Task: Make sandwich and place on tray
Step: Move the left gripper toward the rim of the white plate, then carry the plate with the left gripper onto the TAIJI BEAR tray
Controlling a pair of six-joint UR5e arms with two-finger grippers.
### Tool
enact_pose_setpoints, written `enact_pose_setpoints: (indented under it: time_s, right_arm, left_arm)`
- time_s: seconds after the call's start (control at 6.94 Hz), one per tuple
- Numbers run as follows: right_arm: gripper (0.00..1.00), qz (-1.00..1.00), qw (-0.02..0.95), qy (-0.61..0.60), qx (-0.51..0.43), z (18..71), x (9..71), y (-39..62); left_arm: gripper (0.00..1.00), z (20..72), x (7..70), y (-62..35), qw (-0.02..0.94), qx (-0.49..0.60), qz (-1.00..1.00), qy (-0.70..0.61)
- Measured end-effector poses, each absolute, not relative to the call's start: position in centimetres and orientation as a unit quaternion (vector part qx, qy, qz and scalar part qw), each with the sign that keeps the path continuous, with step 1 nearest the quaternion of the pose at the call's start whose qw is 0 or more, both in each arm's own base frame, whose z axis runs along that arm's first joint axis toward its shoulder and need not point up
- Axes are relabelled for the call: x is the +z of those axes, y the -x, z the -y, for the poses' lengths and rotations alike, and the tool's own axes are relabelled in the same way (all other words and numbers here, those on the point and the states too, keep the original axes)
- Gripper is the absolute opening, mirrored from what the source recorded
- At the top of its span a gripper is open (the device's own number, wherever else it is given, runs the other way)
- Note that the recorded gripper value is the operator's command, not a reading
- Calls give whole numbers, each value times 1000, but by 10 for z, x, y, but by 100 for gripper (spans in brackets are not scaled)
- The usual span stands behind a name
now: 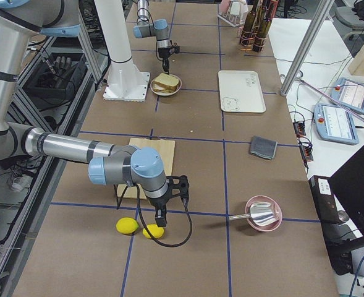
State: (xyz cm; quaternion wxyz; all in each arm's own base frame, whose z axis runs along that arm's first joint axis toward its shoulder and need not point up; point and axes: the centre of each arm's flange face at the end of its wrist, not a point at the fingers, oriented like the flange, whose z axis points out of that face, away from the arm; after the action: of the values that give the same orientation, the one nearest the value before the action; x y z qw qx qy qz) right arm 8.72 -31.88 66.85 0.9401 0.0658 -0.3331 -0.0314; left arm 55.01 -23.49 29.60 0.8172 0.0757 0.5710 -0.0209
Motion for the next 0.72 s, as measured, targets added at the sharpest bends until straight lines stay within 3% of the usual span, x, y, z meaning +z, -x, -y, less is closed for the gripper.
enact_pose_setpoints:
  time_s: [0.29,0.72]
  right_arm:
    - [100,332,941,-62,-31,318,674,-88]
    - [100,331,941,-59,-30,317,678,-88]
  left_arm:
    - [0,268,287,-534,815,-23,-576,-63]
    - [0,401,219,-500,834,-23,-543,-95]
